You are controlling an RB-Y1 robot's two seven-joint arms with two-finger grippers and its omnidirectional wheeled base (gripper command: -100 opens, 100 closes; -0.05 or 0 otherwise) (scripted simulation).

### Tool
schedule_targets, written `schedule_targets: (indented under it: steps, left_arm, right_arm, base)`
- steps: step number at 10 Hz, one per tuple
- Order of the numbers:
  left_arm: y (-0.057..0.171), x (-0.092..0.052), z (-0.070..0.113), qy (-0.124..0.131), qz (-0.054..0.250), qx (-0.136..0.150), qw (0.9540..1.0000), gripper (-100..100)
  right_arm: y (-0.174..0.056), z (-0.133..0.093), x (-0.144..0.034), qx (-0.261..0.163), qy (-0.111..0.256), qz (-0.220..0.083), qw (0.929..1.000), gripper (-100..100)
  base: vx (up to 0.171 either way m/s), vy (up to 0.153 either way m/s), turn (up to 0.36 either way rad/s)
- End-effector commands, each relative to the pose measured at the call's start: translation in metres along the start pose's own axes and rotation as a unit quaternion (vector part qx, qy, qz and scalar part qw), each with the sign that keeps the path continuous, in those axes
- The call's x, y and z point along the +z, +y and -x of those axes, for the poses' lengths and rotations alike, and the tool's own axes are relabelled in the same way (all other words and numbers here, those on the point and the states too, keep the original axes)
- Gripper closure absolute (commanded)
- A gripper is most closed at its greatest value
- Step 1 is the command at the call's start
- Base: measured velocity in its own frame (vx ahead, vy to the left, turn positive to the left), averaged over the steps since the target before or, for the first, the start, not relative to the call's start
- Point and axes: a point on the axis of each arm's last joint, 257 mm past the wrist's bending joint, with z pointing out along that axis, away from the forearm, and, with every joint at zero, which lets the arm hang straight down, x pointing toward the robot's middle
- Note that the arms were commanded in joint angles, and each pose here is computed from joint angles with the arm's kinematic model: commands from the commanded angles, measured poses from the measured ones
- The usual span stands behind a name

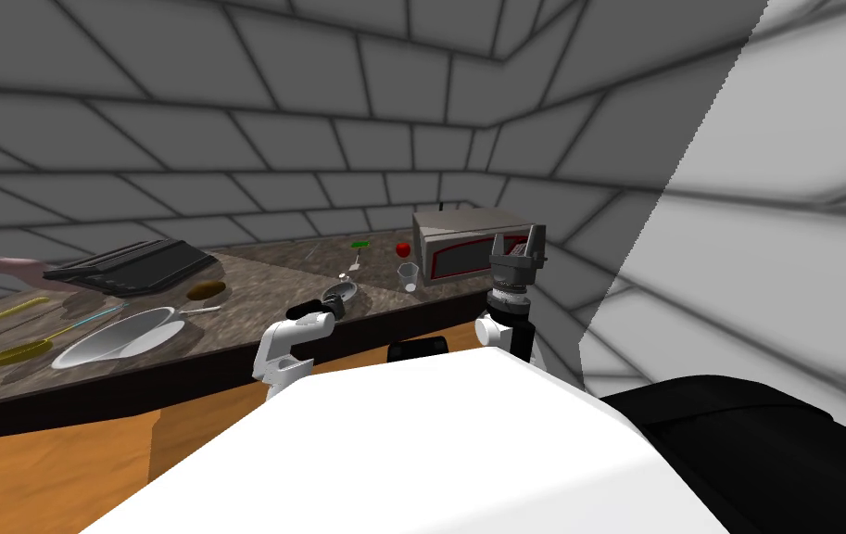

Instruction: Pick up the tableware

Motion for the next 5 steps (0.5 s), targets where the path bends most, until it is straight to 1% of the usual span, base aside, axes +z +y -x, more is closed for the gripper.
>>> schedule_targets:
  steps: [1,3,4,5]
  left_arm:
    - [0.0,0.0,0.0,0.0,0.0,0.0,1.0,100]
    - [-0.0009,-0.0002,-0.0005,0.001,-0.001,0.0,1.0,100]
    - [-0.0007,-0.0001,-0.0005,0.001,-0.001,0.0,1.0,0]
    - [-0.0032,-0.0066,-0.0004,0.0,-0.001,-0.001,1.0,100]
  right_arm:
    - [0.0,0.0,0.0,0.0,0.0,0.0,1.0,0]
    - [0.0,0.0,0.0,0.0,0.0,0.0,1.0,0]
    - [0.0,0.0,0.0,0.0,0.0,0.0,1.0,0]
    - [0.0,0.0,0.0,0.0,0.0,0.0,1.0,0]
  base:
    - [0.004,0.002,-0.011]
    - [0.0,0.0,0.0]
    - [0.0,0.0,0.0]
    - [-0.012,-0.008,-0.001]
